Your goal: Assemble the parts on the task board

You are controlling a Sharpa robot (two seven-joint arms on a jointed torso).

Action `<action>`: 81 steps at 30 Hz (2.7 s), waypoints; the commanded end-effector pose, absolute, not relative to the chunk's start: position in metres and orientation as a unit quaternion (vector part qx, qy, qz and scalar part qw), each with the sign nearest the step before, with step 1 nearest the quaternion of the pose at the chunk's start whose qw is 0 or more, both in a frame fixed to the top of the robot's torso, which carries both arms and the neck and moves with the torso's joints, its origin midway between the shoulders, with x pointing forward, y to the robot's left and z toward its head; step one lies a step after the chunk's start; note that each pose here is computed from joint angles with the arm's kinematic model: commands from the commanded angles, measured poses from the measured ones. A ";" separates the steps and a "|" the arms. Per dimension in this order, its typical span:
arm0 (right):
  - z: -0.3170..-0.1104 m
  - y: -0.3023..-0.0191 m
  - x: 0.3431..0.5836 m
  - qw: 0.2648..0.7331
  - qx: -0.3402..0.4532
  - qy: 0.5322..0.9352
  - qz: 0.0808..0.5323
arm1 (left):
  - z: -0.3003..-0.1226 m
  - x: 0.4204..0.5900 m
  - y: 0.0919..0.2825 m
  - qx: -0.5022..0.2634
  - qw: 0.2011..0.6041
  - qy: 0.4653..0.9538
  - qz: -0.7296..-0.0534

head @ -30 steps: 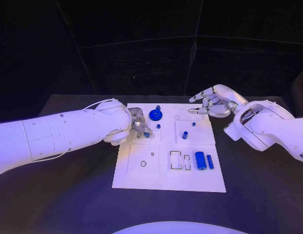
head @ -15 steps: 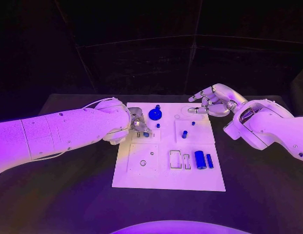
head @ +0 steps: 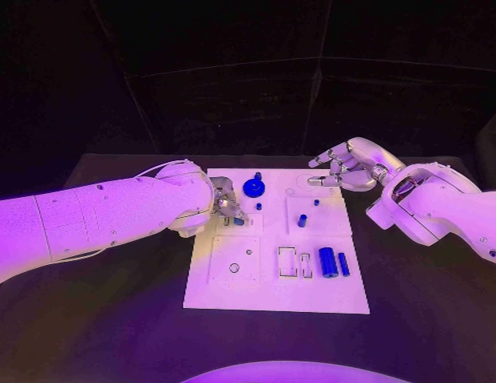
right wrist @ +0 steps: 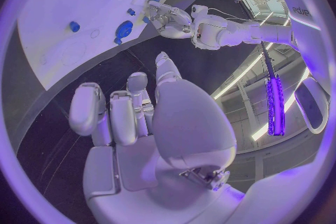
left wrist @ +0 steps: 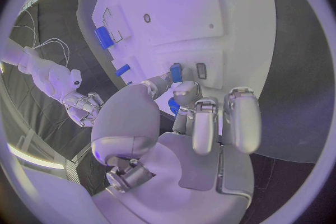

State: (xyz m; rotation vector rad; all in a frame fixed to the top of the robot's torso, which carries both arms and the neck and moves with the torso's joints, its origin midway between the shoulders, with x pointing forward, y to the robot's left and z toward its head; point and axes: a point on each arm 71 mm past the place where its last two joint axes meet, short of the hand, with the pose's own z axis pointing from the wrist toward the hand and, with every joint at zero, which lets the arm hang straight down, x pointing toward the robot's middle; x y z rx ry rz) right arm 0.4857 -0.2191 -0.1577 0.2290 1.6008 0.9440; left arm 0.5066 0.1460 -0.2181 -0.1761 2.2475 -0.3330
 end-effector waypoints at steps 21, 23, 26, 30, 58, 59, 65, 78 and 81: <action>-0.156 -0.218 0.485 0.592 0.096 0.687 0.411 | -0.220 0.510 0.144 -0.063 0.411 0.901 -0.120; -0.156 -0.218 0.485 0.592 0.096 0.687 0.411 | -0.221 0.510 0.144 -0.063 0.411 0.901 -0.119; -0.156 -0.218 0.485 0.592 0.097 0.687 0.411 | -0.221 0.510 0.144 -0.063 0.411 0.902 -0.119; -0.156 -0.218 0.485 0.592 0.097 0.687 0.411 | -0.221 0.511 0.144 -0.064 0.412 0.901 -0.118; -0.156 -0.219 0.486 0.593 0.100 0.686 0.410 | -0.217 0.509 0.150 -0.083 0.421 0.894 -0.132; -0.156 -0.220 0.486 0.593 0.100 0.686 0.410 | -0.217 0.509 0.150 -0.083 0.420 0.894 -0.133; -0.156 -0.221 0.486 0.594 0.102 0.685 0.409 | -0.200 0.512 0.151 -0.098 0.420 0.889 -0.156; -0.157 -0.221 0.488 0.594 0.103 0.686 0.408 | -0.147 0.548 0.178 -0.076 0.378 0.914 -0.125; -0.157 -0.221 0.488 0.594 0.103 0.686 0.408 | -0.144 0.559 0.181 -0.075 0.377 0.917 -0.110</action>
